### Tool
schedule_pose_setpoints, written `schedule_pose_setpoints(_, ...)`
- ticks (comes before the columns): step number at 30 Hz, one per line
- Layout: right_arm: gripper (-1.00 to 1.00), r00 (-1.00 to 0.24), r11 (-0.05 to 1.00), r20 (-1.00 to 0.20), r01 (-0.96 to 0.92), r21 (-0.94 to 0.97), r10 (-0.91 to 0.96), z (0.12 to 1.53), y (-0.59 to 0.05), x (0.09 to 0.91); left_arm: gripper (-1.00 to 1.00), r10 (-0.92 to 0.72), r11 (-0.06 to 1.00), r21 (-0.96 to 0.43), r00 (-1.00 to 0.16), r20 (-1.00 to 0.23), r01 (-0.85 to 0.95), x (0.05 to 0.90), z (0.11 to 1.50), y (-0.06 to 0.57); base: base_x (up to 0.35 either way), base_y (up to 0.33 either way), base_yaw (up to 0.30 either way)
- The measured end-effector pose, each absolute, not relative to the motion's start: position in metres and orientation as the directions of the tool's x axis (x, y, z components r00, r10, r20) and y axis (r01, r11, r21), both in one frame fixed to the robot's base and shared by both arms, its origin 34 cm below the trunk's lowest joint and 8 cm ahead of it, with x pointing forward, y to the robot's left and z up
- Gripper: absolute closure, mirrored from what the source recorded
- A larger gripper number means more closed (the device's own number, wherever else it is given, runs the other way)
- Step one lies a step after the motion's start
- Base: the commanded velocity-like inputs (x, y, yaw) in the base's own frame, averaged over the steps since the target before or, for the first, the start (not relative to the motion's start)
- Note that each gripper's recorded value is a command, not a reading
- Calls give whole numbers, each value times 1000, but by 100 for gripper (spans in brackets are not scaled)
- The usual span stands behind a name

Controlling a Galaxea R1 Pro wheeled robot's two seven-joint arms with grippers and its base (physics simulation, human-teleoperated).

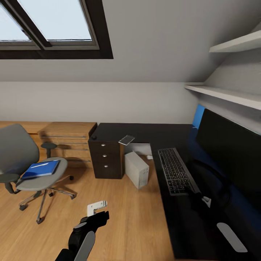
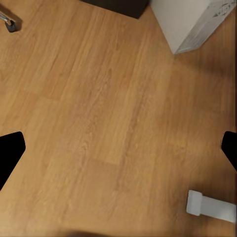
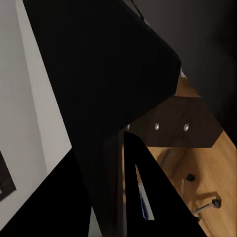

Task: In the bedroom, organize the workspace by keeping the computer under the desk, ensuring the monitor is on the desk, placing the keyboard on the desk next to the monitor, placing the mouse on the desk next to the keyboard, moving the folder from the swivel chair onto the desk next to the mouse, stacking the notebook on top of the folder with the pen on top of the notebook, and positioning the swivel chair next to the desk.

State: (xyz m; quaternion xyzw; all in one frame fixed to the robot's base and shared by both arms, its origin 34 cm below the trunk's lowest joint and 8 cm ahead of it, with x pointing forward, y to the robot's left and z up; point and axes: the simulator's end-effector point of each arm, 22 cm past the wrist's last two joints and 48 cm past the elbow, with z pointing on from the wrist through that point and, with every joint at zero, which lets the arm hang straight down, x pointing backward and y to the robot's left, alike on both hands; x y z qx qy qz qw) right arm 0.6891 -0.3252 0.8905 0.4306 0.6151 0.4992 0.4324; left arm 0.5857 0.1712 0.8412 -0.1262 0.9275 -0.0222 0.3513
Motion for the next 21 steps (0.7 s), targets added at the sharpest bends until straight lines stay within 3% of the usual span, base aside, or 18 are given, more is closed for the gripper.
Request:
schedule_pose_setpoints(7, 100, -249, 126, -96, 106, 986, 964, 887, -326, 688, -100, -251, 967, -133, -723, -644, -218, 586, 841, 171, -28, -199, 0)
schedule_pose_setpoints(21, 100, -221, 115, -80, 152, 982, 972, 874, -335, 685, -100, -251, 967, -134, -722, -644, -218, 586, 841, 171, -18, -15, 0)
